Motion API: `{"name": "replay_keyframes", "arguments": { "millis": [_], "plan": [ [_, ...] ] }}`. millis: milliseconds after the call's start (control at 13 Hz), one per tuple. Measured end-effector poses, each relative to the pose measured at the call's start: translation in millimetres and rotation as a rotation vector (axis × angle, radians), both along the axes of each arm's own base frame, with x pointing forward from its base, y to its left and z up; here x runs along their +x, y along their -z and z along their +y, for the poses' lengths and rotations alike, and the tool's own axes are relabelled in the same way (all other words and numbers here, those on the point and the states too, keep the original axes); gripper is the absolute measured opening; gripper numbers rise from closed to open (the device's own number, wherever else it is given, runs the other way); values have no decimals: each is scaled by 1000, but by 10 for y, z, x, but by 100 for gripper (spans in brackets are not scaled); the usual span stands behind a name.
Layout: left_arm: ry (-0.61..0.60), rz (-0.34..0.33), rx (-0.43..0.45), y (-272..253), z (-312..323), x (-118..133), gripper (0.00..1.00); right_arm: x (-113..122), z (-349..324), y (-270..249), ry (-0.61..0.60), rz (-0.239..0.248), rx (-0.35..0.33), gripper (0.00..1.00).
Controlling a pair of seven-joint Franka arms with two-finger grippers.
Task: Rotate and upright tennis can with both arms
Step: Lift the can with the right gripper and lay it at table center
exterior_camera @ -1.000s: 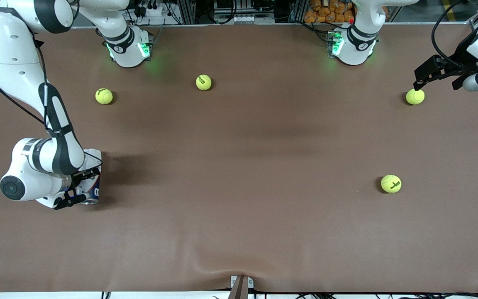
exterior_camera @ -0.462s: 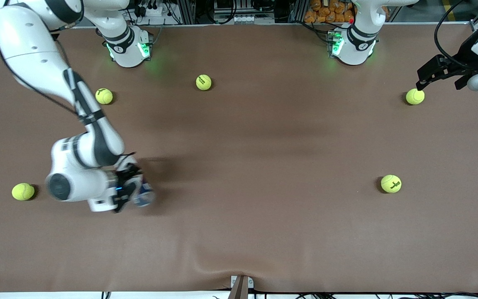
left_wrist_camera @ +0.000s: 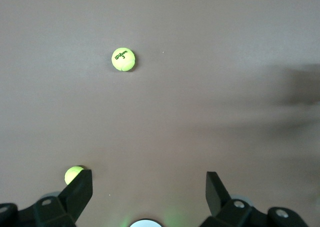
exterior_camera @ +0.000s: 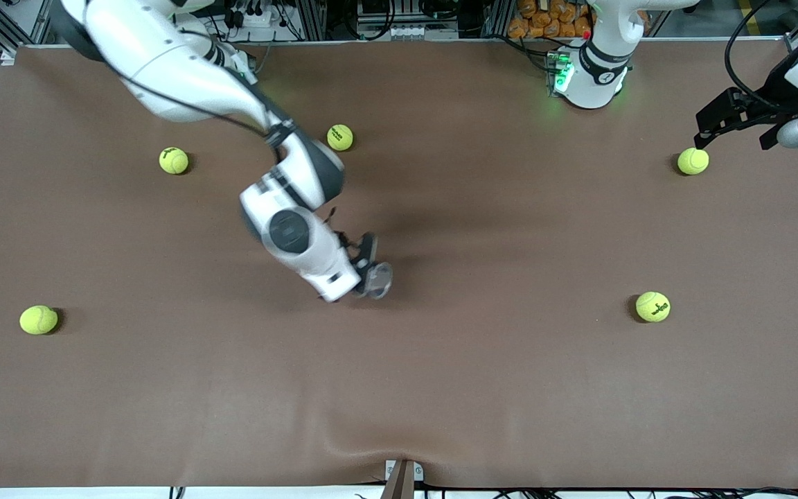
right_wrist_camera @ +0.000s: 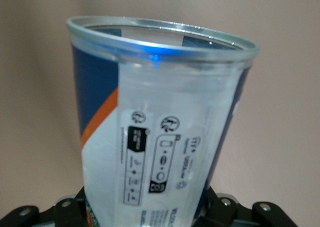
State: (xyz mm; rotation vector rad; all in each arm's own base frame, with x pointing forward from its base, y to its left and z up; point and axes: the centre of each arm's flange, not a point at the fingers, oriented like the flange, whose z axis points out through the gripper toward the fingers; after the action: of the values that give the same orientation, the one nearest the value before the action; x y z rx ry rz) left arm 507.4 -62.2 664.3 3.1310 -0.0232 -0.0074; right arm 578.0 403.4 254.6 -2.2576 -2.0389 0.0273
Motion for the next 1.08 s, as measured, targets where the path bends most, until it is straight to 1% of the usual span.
{"name": "replay_keyframes", "arguments": {
  "millis": [77,154,231,308,385,462,538,615,923,1000,1077],
  "plan": [
    [0,0,0,1,4,1,100,-105,172,7,-38,-26,2,79],
    [0,0,0,2,6,1,100,-195,335,23,-73,-64,4,79],
    [-1,0,0,2,9,2,100,-286,480,87,-100,-109,-10,86],
    [-2,-1,0,-3,14,2,100,-407,641,189,-122,-149,-31,90],
    [-3,-5,-1,-24,23,3,100,-552,804,296,-134,-170,-47,92],
    [-5,-13,-2,-61,33,3,100,-703,960,374,-148,-182,-57,99],
    [-7,-20,-3,-94,41,3,100,-803,1055,410,-157,-189,-65,100],
    [-8,-26,-3,-120,49,2,100,-839,1090,413,-163,-192,-68,100],
    [-15,-33,-4,-153,86,4,100,-762,1072,343,-155,-210,-64,100],
    [-16,-32,-4,-153,92,5,100,-752,1087,269,-155,-215,-62,100],
    [-18,-32,-4,-153,102,5,100,-736,1082,113,-151,-217,-75,100]
  ]
}}
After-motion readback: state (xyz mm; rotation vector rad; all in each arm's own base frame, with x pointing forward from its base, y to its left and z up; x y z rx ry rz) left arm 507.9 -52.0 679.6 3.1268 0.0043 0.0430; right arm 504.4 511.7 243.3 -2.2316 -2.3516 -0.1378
